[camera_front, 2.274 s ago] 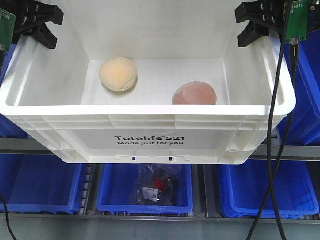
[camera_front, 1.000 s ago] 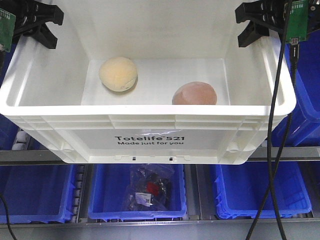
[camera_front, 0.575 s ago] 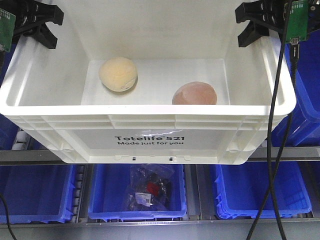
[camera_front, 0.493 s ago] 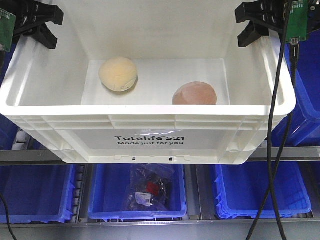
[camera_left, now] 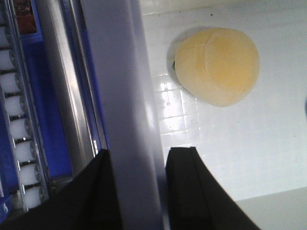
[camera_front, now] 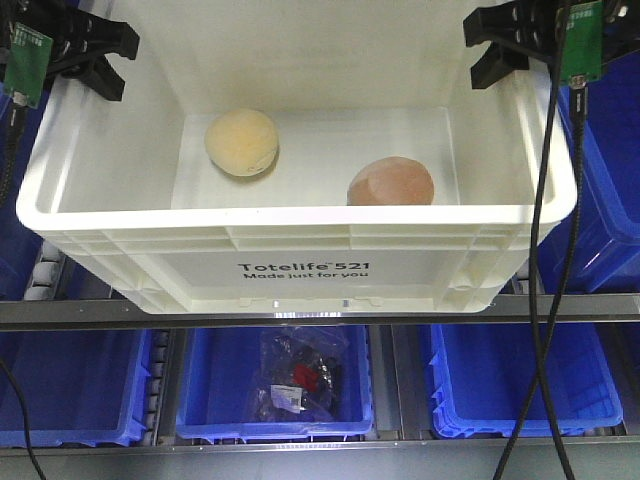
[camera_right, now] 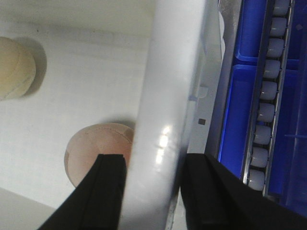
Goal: Place moving items into box and shelve
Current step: 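Push the tote forward onto the roller track with both grippers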
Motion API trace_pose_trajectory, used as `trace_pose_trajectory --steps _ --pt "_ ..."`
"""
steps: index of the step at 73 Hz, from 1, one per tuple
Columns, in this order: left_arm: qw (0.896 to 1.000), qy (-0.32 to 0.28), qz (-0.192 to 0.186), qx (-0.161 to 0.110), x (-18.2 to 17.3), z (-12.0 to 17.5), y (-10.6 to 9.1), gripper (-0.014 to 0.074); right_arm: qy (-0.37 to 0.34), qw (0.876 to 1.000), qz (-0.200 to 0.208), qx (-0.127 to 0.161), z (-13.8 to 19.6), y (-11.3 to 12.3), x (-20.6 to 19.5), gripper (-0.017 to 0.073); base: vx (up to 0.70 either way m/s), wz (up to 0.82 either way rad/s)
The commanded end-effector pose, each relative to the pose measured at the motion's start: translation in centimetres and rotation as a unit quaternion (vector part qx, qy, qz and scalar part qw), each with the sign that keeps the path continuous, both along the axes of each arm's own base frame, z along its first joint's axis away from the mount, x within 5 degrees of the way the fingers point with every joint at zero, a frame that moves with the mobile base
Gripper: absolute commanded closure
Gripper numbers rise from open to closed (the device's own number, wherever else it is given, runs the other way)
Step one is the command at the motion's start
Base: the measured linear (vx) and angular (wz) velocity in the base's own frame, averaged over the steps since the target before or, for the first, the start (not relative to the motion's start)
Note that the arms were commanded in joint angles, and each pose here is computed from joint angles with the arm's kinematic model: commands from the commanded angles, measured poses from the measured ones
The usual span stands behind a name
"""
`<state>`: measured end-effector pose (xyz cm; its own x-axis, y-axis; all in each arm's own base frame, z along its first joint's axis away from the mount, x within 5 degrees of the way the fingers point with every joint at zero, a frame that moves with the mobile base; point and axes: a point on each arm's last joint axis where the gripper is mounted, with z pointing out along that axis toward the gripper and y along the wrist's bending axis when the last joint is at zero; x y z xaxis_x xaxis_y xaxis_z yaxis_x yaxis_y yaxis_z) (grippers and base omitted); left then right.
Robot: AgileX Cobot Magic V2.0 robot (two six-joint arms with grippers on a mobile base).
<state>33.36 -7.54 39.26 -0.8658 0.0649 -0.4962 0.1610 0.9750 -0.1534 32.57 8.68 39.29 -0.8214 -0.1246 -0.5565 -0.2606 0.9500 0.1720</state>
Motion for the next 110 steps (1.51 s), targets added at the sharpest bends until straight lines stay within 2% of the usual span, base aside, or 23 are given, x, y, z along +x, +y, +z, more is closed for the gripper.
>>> trace_pose_trajectory --steps 1,9,19,43,76,110 --pt "0.994 -0.095 -0.018 -0.059 -0.6 3.5 -1.1 0.0610 -0.102 0.991 0.019 0.080 3.8 1.2 -0.6 0.0570 0.00 0.00" --pt "0.994 -0.103 -0.015 -0.047 -0.1 3.2 -0.9 0.0610 -0.109 0.991 0.028 0.073 3.4 1.3 -0.1 0.0570 0.00 0.00" --pt "0.993 -0.113 -0.010 -0.034 0.6 2.9 -0.8 0.0610 -0.121 0.989 0.025 0.078 3.3 1.4 0.4 0.0570 0.00 0.00" --pt "0.990 -0.135 -0.004 -0.038 2.1 2.1 -1.1 0.0610 -0.151 0.983 0.028 0.101 2.7 2.0 2.2 0.0570 0.00 0.00" --pt "0.989 -0.146 -0.008 -0.033 3.4 1.2 -1.3 0.0610 -0.164 0.979 0.031 0.116 1.8 2.5 3.6 0.0570 0.00 0.00" --pt "0.987 -0.163 -0.005 -0.001 4.2 0.8 -0.9 0.0610 -0.148 0.982 0.031 0.111 0.2 2.8 4.8 0.0570 0.00 0.00"
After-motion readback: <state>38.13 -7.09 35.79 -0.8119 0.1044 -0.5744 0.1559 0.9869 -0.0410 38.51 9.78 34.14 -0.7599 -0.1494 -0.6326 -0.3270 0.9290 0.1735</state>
